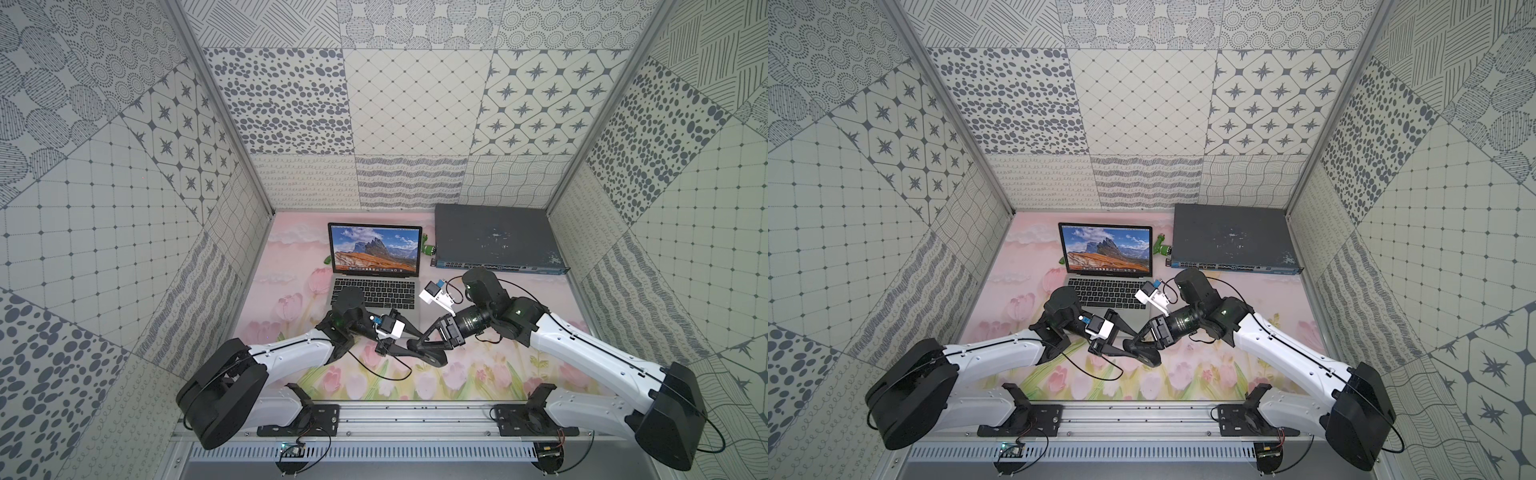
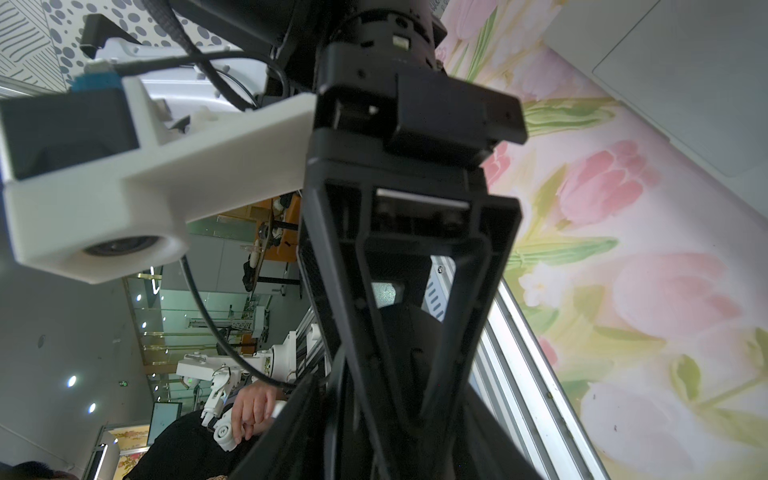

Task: Remove the wireless mouse receiver from the laptop
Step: Close the lid on the mouse.

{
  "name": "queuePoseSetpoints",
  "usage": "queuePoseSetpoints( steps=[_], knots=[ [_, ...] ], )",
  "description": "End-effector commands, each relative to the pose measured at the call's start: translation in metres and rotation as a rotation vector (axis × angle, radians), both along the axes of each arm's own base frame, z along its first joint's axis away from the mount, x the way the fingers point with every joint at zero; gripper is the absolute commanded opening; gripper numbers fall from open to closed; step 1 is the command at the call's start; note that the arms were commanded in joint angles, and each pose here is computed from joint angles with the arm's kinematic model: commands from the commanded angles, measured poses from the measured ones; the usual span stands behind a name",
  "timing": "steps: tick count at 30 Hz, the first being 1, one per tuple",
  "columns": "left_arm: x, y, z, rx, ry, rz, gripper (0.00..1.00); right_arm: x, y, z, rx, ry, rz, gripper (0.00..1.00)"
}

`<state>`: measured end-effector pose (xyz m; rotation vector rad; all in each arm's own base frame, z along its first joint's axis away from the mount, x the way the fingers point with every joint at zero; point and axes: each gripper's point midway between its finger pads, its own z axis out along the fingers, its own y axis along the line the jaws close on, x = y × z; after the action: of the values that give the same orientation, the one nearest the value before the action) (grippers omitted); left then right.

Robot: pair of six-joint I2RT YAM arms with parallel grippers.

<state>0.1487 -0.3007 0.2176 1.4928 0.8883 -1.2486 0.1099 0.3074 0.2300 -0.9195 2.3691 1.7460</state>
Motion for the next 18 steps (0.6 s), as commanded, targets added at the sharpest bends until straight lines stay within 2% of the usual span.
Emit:
queuePoseSetpoints(
  steps=[1, 18],
  knots=[
    [0.074, -0.001, 0.025, -0.111, -0.113, 0.396, 0.42, -0.034, -0.002, 0.006, 0.030, 0.106, 0.140, 0.23],
    [0.092, 0.001, 0.011, -0.102, 0.073, 0.374, 0.21, -0.023, -0.001, 0.014, 0.062, 0.096, 0.118, 0.26]
  ],
)
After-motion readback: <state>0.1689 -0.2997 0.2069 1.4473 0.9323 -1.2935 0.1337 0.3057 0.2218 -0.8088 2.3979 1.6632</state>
